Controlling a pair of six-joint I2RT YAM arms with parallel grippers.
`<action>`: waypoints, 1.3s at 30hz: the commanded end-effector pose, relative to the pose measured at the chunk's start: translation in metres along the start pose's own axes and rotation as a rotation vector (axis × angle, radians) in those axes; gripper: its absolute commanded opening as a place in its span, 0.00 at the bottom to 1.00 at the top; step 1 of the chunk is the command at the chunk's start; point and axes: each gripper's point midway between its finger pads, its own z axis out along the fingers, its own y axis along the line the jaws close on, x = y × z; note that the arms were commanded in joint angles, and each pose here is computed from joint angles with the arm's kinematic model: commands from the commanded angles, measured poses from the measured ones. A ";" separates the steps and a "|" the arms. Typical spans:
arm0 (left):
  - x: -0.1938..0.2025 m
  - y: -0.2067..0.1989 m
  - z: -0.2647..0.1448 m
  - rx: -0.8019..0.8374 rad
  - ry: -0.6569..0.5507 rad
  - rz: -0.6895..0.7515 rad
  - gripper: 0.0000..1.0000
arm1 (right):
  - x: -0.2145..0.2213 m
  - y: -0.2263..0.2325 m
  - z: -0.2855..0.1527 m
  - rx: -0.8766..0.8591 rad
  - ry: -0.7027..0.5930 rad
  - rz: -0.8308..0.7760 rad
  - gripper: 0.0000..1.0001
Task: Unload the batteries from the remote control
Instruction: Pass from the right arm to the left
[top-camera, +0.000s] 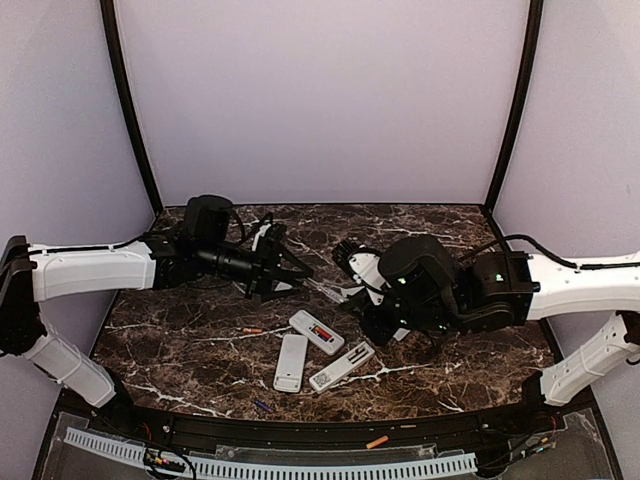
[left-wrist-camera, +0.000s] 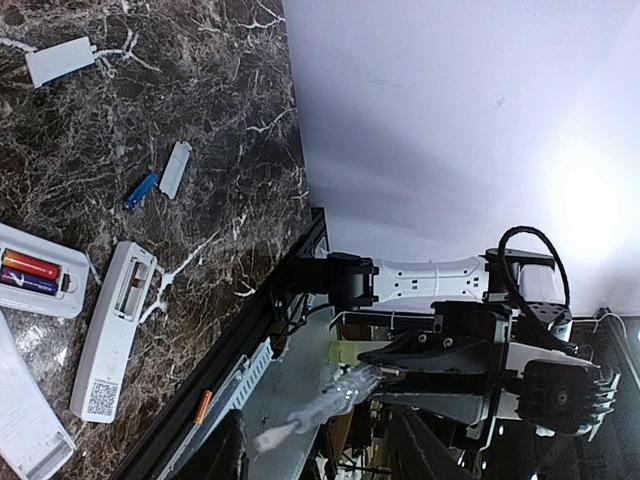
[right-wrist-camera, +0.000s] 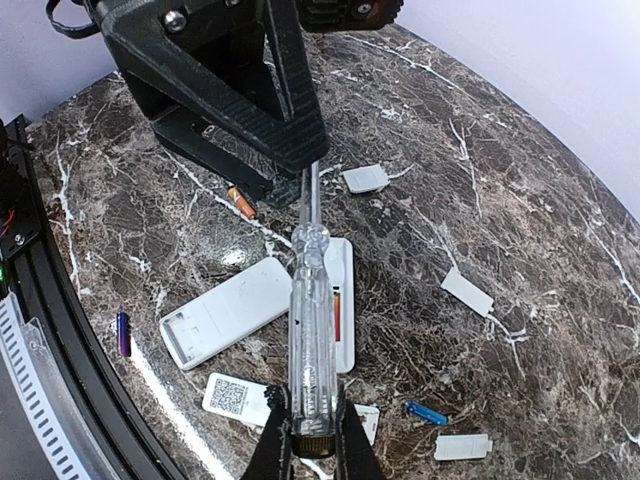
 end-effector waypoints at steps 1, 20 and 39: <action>0.004 0.010 0.006 0.014 0.014 -0.037 0.47 | -0.024 0.005 -0.006 -0.001 -0.079 -0.004 0.00; 0.002 0.009 0.009 0.052 0.010 -0.072 0.09 | -0.017 0.015 -0.003 -0.028 -0.066 -0.021 0.00; -0.020 -0.035 -0.021 0.162 -0.221 0.094 0.00 | -0.029 -0.023 -0.039 -0.005 -0.270 0.502 0.79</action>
